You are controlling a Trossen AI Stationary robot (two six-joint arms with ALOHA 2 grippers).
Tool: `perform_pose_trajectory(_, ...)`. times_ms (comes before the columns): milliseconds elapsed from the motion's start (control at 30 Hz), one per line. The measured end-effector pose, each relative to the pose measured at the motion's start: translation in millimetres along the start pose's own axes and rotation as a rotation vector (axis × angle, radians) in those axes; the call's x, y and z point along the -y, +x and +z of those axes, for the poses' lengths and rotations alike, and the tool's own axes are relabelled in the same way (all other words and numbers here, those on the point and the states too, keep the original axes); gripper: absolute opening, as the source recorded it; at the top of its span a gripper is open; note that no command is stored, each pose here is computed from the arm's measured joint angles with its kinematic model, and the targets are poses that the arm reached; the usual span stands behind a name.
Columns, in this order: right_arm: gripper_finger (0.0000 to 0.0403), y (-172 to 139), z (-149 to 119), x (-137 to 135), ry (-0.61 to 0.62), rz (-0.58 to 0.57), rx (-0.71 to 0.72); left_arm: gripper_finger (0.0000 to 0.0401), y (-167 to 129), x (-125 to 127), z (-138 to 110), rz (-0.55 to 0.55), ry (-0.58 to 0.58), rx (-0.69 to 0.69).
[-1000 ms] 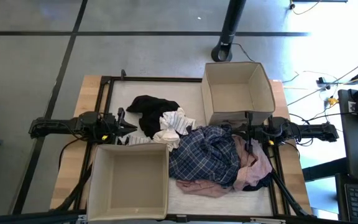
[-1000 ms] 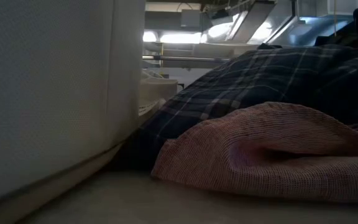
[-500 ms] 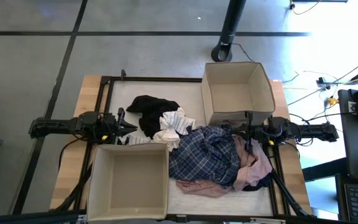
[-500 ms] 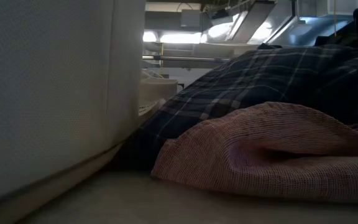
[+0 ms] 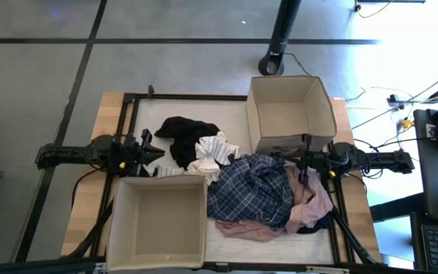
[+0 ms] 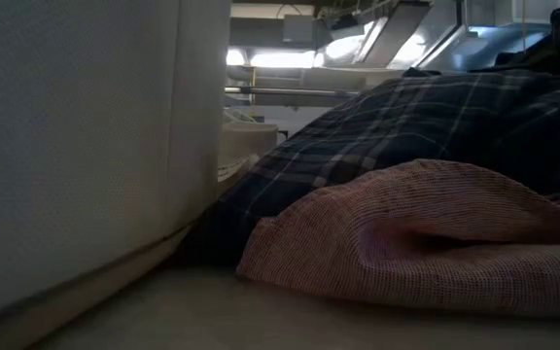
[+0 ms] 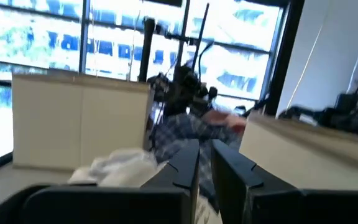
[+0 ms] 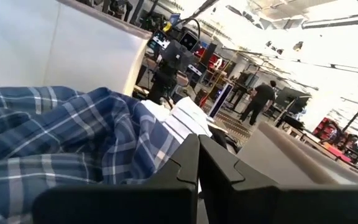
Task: Sort clothes
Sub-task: Put the blue checkered polo shirt into the right laundry organizer
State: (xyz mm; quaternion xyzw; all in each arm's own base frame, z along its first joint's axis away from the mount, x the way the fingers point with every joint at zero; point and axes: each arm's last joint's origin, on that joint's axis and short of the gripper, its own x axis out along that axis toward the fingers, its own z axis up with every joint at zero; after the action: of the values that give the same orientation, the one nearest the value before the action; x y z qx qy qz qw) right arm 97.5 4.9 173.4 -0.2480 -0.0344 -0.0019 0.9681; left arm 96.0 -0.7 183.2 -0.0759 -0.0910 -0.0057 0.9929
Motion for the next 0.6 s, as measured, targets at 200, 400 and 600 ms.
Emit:
perform_pose_trajectory(200, 0.0012, 0, 3, 0, 0.001, 0.027, 0.047, 0.0031, 0, 1, 8, -0.011, 0.010, 0.086)
perform_pose_trajectory(400, 0.0012, -2, 16, 6, 0.003, 0.027, 0.095, 0.0031, -2, 2, 20, 0.011, 0.090, 0.205)
perform_pose_trajectory(600, 0.0012, -6, 40, 20, 0.004, -0.004, 0.151, 0.0031, -2, 3, 29, 0.043, 0.180, 0.260)
